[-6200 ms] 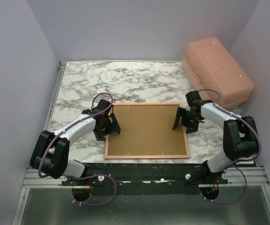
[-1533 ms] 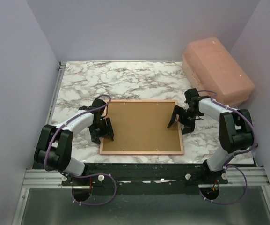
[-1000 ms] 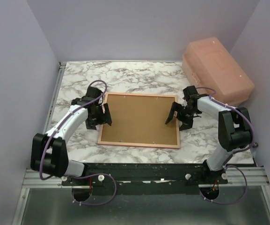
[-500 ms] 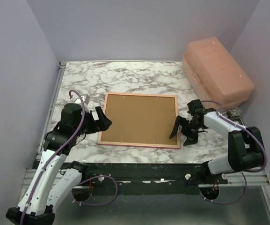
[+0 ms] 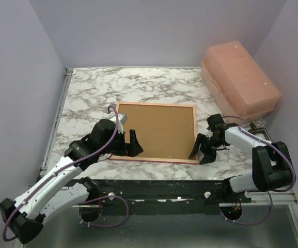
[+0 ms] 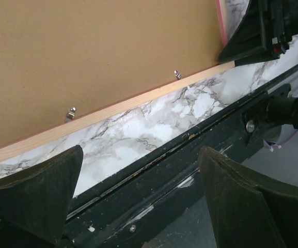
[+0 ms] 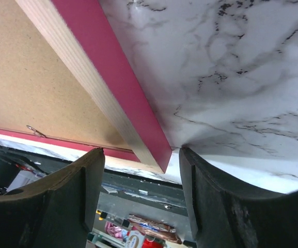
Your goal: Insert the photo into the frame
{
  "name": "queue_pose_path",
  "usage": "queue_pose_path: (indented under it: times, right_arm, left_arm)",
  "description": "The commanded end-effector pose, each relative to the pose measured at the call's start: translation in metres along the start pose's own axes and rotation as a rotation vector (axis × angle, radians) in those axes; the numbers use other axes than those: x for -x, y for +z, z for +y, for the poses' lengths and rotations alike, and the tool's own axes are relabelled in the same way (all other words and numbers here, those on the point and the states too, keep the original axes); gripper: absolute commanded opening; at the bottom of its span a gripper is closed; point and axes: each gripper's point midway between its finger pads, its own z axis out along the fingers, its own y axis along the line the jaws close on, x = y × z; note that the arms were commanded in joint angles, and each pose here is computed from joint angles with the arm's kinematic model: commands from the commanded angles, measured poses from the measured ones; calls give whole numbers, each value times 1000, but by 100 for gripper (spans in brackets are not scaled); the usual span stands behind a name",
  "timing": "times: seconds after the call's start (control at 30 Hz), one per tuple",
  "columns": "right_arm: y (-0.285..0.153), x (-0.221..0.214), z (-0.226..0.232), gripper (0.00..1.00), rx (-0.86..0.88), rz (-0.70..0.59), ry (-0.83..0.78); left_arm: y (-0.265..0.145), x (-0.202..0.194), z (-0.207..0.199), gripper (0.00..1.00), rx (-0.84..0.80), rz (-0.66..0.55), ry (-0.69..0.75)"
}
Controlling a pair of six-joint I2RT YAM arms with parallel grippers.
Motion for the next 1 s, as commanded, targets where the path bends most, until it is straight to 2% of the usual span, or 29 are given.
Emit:
queue_pose_path:
  times: [0.0, 0.1, 0.23, 0.3, 0.37, 0.43, 0.67, 0.97]
  right_arm:
    - [5, 8, 1, 63, -15, -16, 0]
    - [5, 12, 1, 55, -24, -16, -10]
    - [2, 13, 1, 22, -35, -18, -23]
    - [-2, 14, 3, 11, -32, -24, -34]
    - [-9, 16, 6, 4, -33, -31, -46]
    - [-19, 17, 10, 0, -33, -38, -58]
    - [-58, 20, 28, 0, -19, -65, -119]
    - [-100, 11, 52, 0, 44, -67, -163]
  left_arm:
    - [5, 20, -17, 95, 18, -49, 62]
    - [11, 18, -23, 96, 37, -28, 121]
    - [20, 17, -23, 98, 97, -15, 181]
    - [27, 14, -24, 99, 111, 2, 210]
    - [33, 12, -24, 98, 124, 18, 246]
    - [39, 10, -27, 98, 132, 28, 296]
    - [57, 6, -36, 98, 195, 52, 514]
    - [92, -4, -46, 97, 343, 99, 913]
